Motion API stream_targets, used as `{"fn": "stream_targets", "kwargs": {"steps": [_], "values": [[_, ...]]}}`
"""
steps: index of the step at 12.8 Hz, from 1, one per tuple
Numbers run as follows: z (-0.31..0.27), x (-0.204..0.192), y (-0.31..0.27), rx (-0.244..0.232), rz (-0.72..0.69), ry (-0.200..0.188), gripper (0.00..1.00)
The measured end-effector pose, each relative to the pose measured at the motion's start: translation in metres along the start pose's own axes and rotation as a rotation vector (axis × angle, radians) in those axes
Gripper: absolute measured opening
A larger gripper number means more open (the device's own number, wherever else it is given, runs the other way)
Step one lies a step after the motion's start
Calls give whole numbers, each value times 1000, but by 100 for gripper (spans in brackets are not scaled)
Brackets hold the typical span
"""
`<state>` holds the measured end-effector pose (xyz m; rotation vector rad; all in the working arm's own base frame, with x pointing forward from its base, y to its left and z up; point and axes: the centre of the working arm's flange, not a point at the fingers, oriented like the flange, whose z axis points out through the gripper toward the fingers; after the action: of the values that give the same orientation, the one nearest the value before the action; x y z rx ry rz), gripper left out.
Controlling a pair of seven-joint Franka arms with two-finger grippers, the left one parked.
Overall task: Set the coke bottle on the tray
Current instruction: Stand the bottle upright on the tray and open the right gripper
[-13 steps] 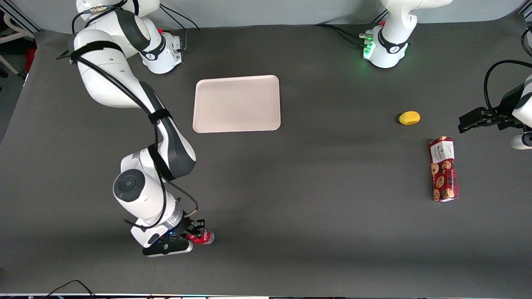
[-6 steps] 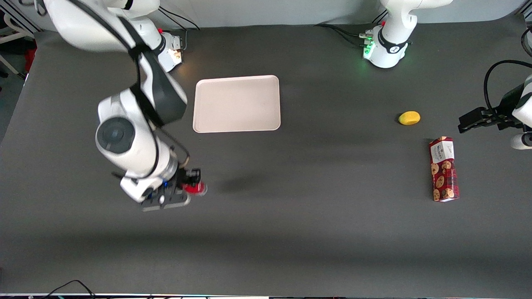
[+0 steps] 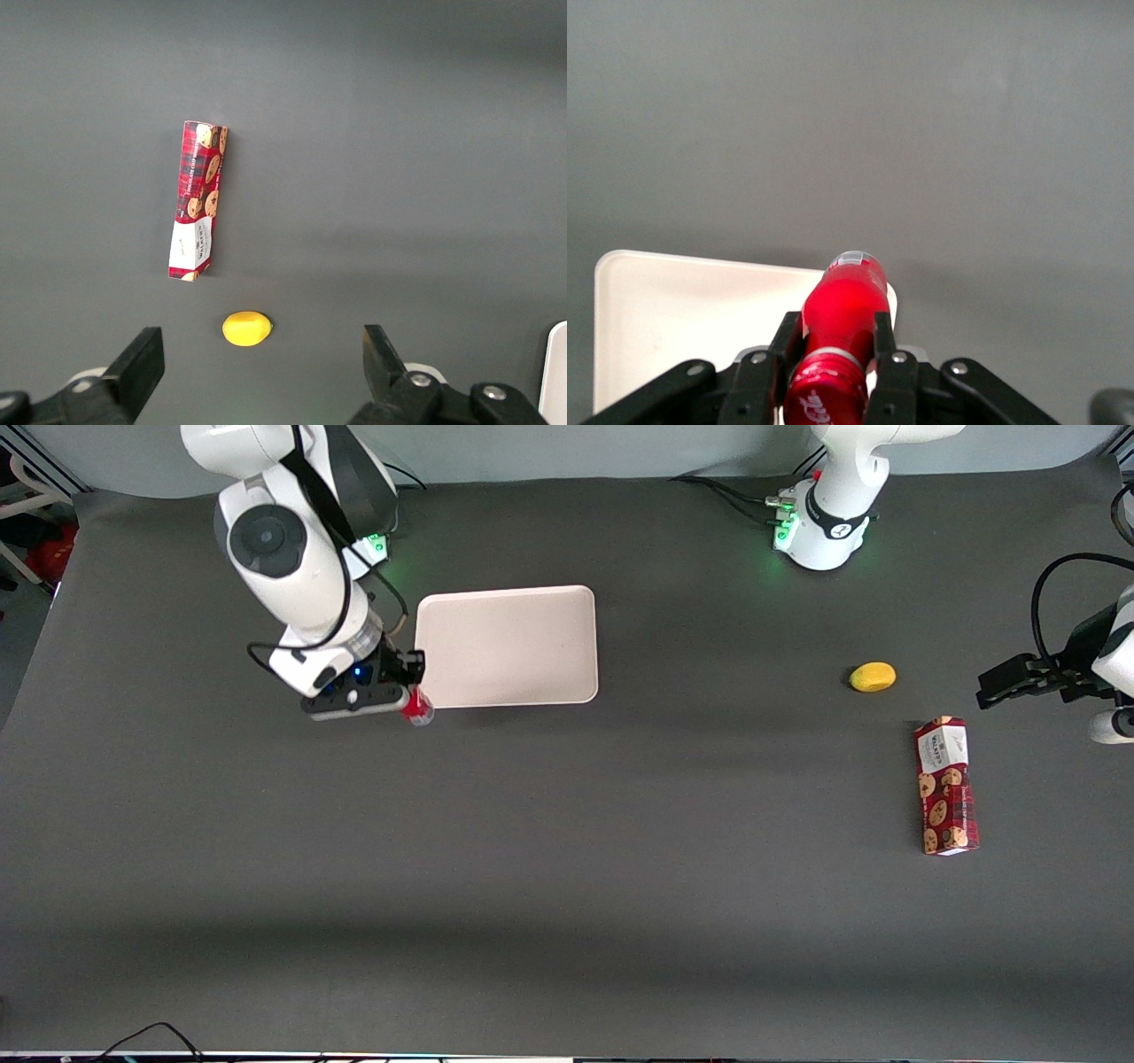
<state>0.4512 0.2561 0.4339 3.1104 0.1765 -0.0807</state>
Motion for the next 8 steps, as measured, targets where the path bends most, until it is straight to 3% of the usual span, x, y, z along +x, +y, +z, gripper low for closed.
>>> {"fn": "stream_targets", "kwargs": {"steps": [4, 8], "values": [[67, -80, -4, 6, -12, 10, 37], [108, -105, 8, -12, -1, -18, 37]]}}
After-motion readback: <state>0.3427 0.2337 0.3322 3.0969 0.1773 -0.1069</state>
